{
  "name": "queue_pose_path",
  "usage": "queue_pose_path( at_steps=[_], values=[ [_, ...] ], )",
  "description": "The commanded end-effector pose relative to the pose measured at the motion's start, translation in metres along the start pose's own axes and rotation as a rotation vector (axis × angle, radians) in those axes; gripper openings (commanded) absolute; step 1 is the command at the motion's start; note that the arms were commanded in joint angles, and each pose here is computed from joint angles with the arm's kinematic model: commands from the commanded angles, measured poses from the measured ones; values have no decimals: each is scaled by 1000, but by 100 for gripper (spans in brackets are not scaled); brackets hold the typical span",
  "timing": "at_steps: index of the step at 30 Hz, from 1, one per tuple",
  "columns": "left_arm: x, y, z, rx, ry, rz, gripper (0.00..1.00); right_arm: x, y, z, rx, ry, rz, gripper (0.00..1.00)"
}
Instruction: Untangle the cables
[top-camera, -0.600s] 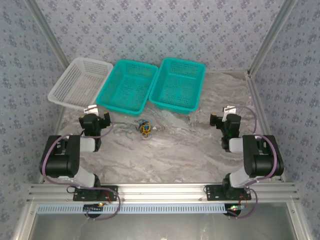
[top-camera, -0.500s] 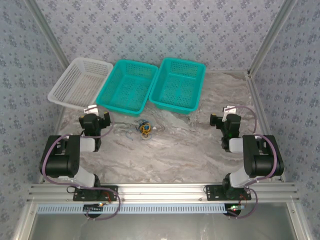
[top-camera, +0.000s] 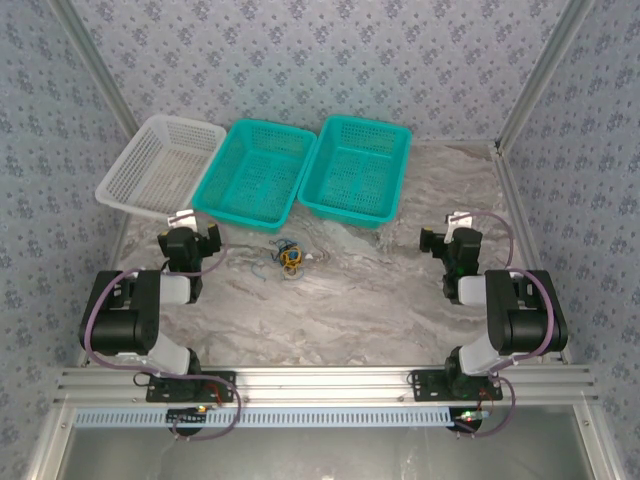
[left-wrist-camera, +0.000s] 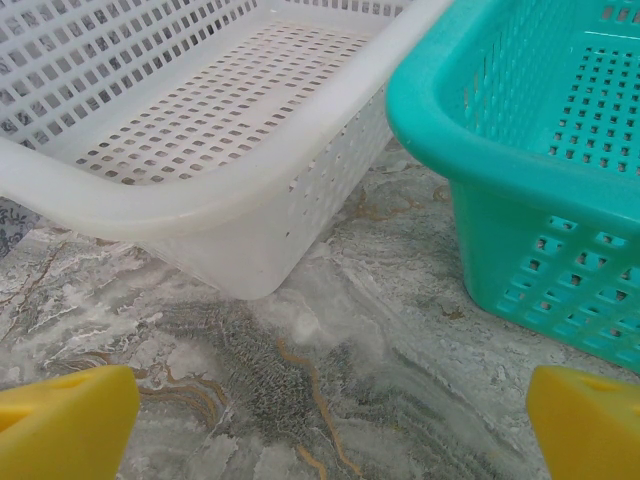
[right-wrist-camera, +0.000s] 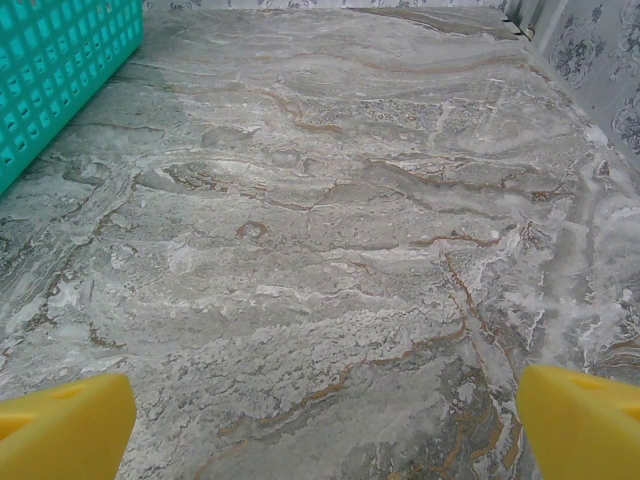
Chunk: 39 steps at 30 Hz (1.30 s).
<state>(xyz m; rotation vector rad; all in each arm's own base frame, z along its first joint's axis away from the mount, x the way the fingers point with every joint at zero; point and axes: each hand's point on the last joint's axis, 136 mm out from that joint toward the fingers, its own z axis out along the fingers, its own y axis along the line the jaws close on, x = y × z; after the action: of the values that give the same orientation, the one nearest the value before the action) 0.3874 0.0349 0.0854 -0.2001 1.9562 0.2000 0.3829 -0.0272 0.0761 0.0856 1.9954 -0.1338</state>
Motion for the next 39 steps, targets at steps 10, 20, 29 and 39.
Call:
queue_pose_path(
  at_steps=[10, 20, 29, 39],
  values=[
    [-8, 1, 1, -5, -32, -14, 99, -10, 0, 1, 3, -35, 11, 100],
    [-14, 7, -9, -23, -69, -35, 100, -40, 2, -16, -23, -20, -7, 100],
    [-49, 27, -46, -97, -130, -91, 99, -77, -10, -47, 24, -10, 126, 100],
    [-64, 60, -81, -273, 0, -335, 100, -80, -2, -82, 8, 169, 388, 100]
  ],
)
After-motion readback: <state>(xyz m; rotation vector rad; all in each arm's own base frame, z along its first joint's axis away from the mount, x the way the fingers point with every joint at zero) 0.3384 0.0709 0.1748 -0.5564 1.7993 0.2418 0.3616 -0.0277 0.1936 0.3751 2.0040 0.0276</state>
